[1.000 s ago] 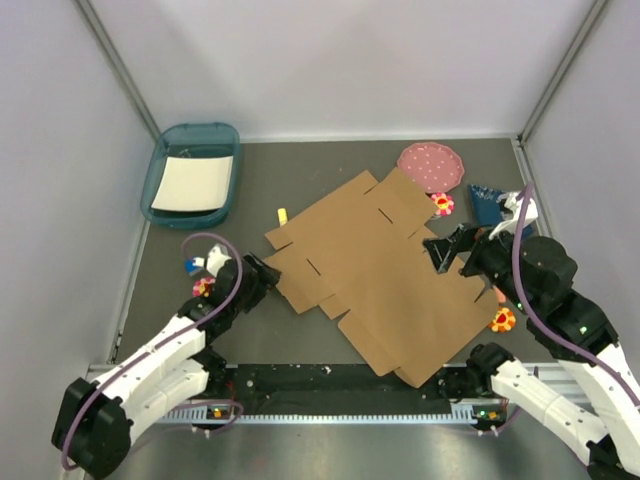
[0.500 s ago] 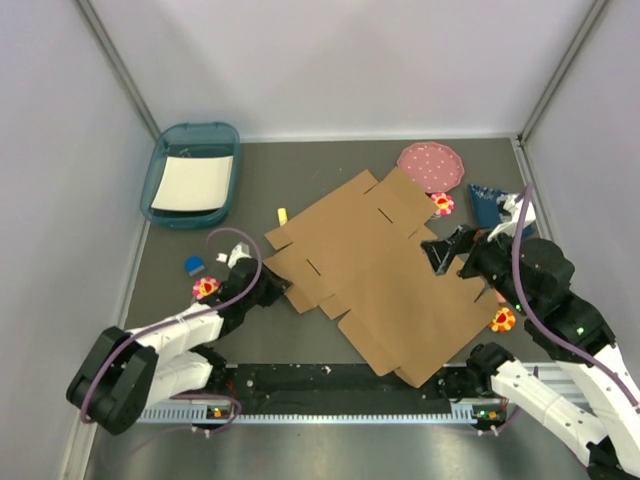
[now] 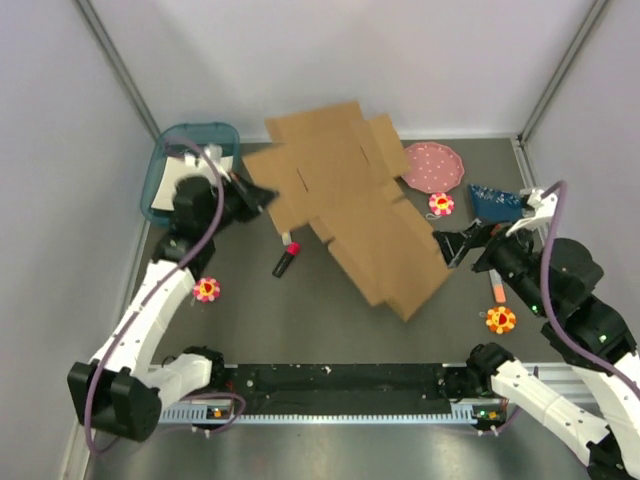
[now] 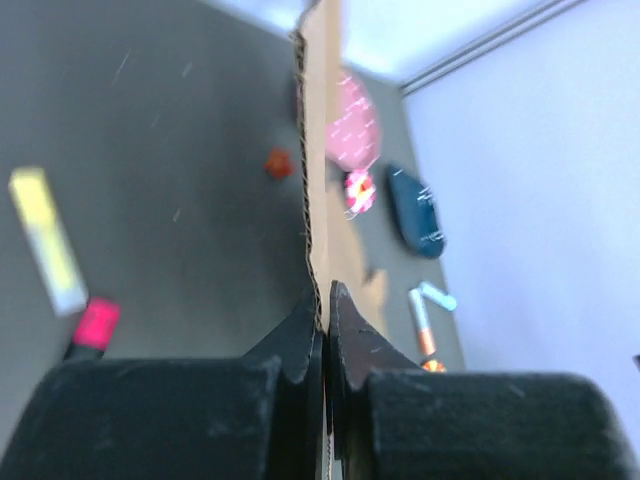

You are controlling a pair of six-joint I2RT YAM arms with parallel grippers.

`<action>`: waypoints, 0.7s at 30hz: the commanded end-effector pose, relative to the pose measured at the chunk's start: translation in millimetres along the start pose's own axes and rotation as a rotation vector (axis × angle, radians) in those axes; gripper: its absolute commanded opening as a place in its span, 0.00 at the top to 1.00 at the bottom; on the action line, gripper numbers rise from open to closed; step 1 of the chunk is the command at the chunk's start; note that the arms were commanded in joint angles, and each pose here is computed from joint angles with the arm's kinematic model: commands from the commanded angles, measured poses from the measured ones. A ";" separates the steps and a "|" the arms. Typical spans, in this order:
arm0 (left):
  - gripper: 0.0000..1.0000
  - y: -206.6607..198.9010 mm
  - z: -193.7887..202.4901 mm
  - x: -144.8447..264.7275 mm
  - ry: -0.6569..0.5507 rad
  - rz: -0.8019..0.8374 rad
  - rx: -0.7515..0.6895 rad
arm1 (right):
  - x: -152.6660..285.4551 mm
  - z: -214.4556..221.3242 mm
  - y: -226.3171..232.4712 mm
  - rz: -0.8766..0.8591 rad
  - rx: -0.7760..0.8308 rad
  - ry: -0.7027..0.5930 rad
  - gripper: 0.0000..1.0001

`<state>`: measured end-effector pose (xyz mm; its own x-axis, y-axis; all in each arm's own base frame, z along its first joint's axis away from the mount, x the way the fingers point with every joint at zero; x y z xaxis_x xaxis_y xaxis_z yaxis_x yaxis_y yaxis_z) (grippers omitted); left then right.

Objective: Fold the paper box

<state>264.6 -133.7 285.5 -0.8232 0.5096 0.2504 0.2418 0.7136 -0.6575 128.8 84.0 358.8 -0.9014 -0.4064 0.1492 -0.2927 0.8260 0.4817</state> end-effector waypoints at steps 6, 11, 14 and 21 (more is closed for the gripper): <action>1.00 -80.9 -62.3 21.2 0.288 0.561 -0.156 | 20.1 -30.1 13.8 -0.064 0.002 -0.103 0.03; 1.00 -116.8 -73.8 57.4 0.280 0.770 -0.169 | 26.9 -34.6 17.3 -0.089 0.004 -0.110 0.03; 1.00 -131.2 -79.5 77.2 0.251 0.824 -0.228 | 30.8 -39.0 19.2 -0.098 0.004 -0.122 0.03; 1.00 -80.5 -57.1 23.8 0.346 0.625 -0.206 | 30.7 -36.4 20.8 -0.115 0.003 -0.106 0.03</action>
<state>228.2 -150.4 417.9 -0.2776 0.9607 0.0074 0.7634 0.2253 -0.6053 112.3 75.3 393.7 -0.9012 -0.4311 0.0448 -0.3550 0.7934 0.4945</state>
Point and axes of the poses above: each gripper's point midway between its finger pads, its own x axis back along the fingers, its own y axis along the line the jaws close on, z = x × y, the point moved 7 cm from there along x, back along the fingers, and after that the axes turned 8 degrees about -x, right-handed, at the moved point
